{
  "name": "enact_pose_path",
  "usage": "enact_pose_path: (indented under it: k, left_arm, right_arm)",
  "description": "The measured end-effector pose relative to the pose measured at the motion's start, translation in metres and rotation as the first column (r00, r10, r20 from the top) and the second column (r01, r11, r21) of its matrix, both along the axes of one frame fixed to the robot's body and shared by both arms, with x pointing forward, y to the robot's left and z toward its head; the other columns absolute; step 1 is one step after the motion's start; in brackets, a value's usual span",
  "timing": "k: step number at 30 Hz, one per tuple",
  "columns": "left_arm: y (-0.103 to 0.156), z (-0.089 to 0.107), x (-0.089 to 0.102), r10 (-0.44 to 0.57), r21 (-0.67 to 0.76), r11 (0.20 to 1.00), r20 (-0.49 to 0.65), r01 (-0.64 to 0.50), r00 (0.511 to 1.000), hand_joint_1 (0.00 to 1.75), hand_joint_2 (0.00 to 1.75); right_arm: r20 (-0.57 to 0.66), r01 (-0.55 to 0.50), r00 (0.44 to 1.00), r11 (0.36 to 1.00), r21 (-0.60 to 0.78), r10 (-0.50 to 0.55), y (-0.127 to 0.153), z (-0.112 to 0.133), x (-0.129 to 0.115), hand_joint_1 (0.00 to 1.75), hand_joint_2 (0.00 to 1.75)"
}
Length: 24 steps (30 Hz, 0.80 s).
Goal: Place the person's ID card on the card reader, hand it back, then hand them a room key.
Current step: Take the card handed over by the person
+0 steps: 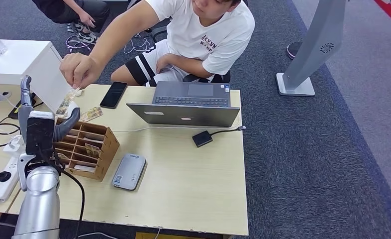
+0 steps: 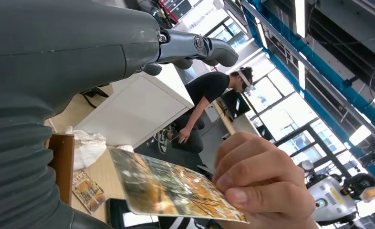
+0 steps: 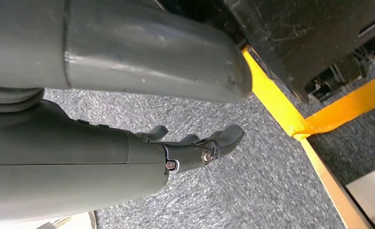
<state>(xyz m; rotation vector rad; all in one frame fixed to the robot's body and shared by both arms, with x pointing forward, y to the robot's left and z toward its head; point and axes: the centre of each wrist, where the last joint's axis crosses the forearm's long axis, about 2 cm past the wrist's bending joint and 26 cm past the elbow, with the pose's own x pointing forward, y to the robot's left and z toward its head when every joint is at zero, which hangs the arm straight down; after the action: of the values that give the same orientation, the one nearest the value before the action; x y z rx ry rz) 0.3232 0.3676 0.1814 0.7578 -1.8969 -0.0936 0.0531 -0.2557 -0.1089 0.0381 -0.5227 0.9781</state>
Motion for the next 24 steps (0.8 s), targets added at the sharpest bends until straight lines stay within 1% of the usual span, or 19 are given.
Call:
enact_pose_path:
  k: [5,10,14,19,22,24]
  left_arm:
    - [-0.005,0.011,0.021,-0.001,0.145,0.989,-0.078,0.013,0.997,0.0,1.75]
    - [-0.005,0.022,0.037,0.036,0.293,0.956,-0.138,0.006,0.99,0.0,1.75]
    - [-0.004,0.033,0.051,0.086,0.414,0.91,-0.168,-0.009,0.982,0.0,1.75]
    - [-0.002,0.045,0.064,0.165,0.557,0.83,-0.184,-0.036,0.969,0.0,1.75]
    - [0.0,0.047,0.069,0.208,0.616,0.787,-0.194,-0.047,0.959,0.0,1.75]
    - [0.001,0.047,0.071,0.221,0.633,0.772,-0.202,-0.045,0.954,0.0,1.75]
  right_arm:
    - [-0.013,-0.025,1.0,1.0,-0.017,0.025,0.0,0.001,0.004,0.0,0.0]
    - [-0.025,-0.055,0.998,0.998,-0.038,0.054,0.0,0.001,0.008,0.0,0.0]
    - [-0.033,-0.081,0.996,0.995,-0.059,0.079,-0.001,0.002,0.012,0.0,0.0]
    - [-0.047,-0.111,0.993,0.99,-0.083,0.107,-0.001,0.002,0.016,0.0,0.0]
    - [-0.053,-0.127,0.991,0.987,-0.099,0.122,0.0,0.003,0.018,0.0,0.0]
    - [-0.055,-0.13,0.991,0.986,-0.105,0.125,0.0,0.003,0.019,0.0,0.0]
